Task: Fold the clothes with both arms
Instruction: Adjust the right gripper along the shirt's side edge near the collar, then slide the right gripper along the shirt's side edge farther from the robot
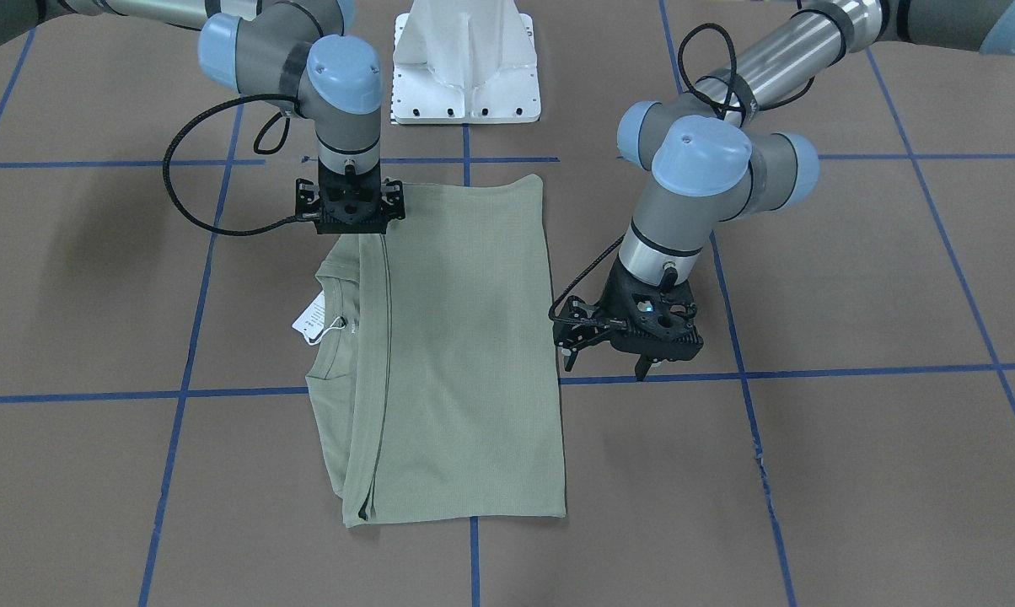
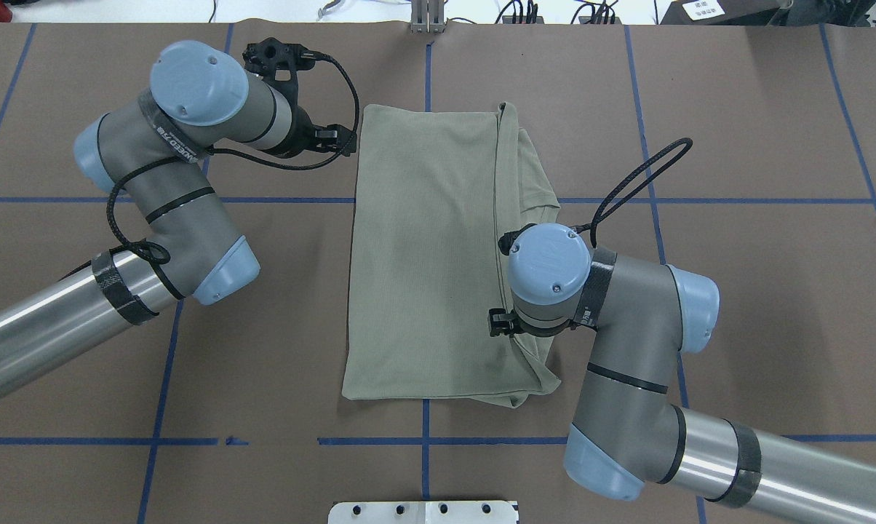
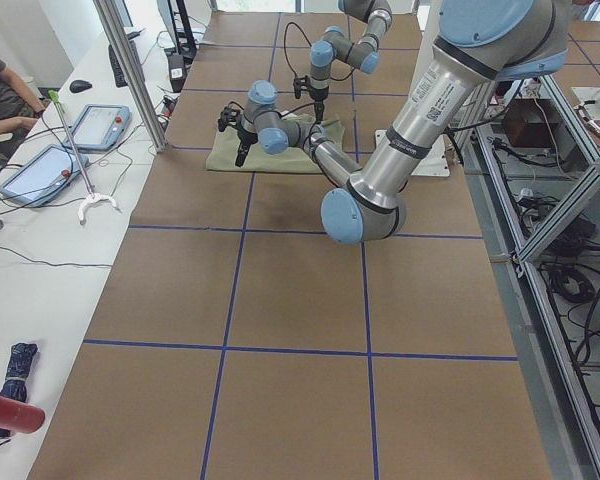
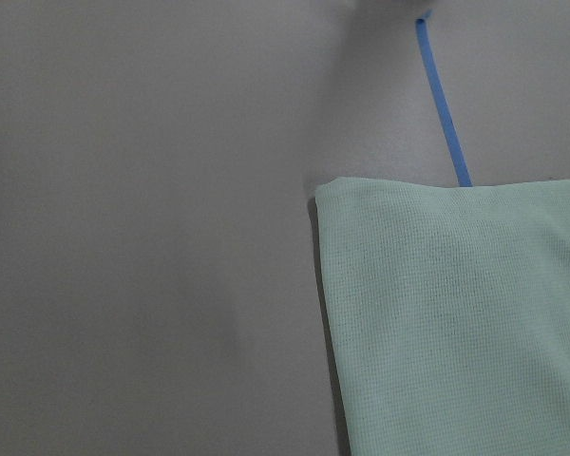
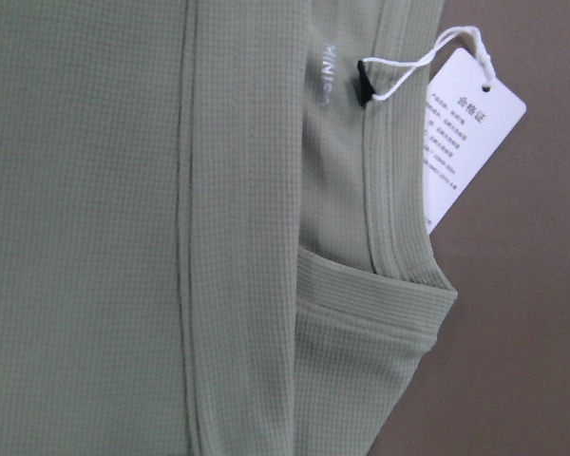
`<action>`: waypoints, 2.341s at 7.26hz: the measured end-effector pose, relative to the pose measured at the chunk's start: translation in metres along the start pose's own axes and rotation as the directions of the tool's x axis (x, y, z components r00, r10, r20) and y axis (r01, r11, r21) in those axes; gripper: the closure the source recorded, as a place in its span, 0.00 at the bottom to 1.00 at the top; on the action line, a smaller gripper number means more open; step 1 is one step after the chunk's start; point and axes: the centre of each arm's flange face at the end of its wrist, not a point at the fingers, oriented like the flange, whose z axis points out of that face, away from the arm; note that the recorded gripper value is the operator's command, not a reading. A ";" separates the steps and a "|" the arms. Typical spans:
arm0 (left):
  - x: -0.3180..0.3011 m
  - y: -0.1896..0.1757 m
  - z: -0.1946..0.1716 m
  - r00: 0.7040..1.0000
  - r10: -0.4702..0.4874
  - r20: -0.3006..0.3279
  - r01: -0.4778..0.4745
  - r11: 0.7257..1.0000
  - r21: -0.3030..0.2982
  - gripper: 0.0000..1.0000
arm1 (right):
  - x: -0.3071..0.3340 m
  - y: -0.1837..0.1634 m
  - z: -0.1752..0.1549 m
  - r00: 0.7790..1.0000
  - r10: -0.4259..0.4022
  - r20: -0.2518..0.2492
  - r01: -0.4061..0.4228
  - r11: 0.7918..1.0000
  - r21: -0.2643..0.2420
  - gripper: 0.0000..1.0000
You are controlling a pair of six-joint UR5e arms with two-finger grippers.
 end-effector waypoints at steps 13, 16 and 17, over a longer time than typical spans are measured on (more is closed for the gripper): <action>0.006 -0.002 -0.002 1.000 -0.003 -0.008 0.003 1.000 0.003 0.00 | 0.037 -0.005 0.028 0.999 0.030 -0.018 -0.031 0.998 -0.049 0.00; 0.009 -0.001 -0.003 1.000 -0.002 -0.012 0.002 1.000 0.003 0.00 | 0.067 -0.002 0.030 0.998 0.047 -0.030 -0.048 0.998 -0.048 0.00; 0.009 -0.001 -0.003 1.000 -0.002 -0.012 0.002 1.000 0.003 0.00 | 0.072 -0.003 0.020 0.999 0.050 -0.016 -0.051 0.998 -0.037 0.00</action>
